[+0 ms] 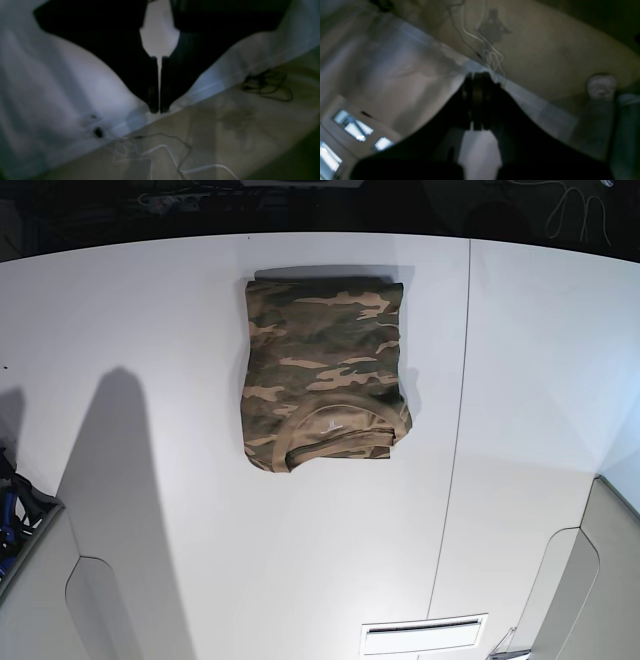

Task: Fold the T-shirt properly

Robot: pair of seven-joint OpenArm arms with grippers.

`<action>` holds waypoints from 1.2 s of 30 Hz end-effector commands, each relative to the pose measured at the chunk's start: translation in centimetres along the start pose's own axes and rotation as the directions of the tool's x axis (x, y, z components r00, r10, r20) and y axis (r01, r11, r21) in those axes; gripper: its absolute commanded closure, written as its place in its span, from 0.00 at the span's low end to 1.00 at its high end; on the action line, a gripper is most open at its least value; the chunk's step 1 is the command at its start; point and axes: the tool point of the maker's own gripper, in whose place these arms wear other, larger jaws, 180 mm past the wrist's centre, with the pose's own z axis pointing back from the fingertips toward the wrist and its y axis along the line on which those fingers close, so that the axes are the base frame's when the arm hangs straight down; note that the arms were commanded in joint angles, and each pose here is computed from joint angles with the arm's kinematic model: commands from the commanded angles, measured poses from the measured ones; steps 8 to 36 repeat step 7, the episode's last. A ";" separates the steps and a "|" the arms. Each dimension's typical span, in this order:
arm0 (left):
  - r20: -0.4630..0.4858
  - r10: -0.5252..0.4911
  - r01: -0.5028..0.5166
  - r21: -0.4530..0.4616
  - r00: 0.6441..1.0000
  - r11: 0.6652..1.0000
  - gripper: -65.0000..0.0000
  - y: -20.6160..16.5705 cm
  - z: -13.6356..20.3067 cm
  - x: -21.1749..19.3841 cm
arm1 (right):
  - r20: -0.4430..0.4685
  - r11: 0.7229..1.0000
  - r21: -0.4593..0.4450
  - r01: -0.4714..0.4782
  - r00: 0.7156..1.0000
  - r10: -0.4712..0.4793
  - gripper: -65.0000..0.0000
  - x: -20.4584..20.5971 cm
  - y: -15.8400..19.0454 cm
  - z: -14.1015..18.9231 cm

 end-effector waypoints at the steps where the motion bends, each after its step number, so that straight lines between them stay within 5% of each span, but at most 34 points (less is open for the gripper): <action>1: -0.033 -0.006 0.006 -0.012 0.999 1.000 0.97 -0.8 -0.7 -0.5 | -0.027 1.000 -0.008 0.012 1.000 -0.012 1.00 -0.5 -0.6 -0.1; 7: -0.049 -0.007 0.006 -0.028 0.999 1.000 0.97 -2.6 -2.5 3.1 | -0.051 0.996 0.002 0.091 0.995 -0.091 1.00 1.5 -1.6 -1.3; 36: -0.049 -0.007 0.006 -0.028 0.999 1.000 0.97 -2.6 -2.5 3.1 | -0.051 0.996 0.002 0.091 0.995 -0.091 1.00 1.5 -1.6 -1.3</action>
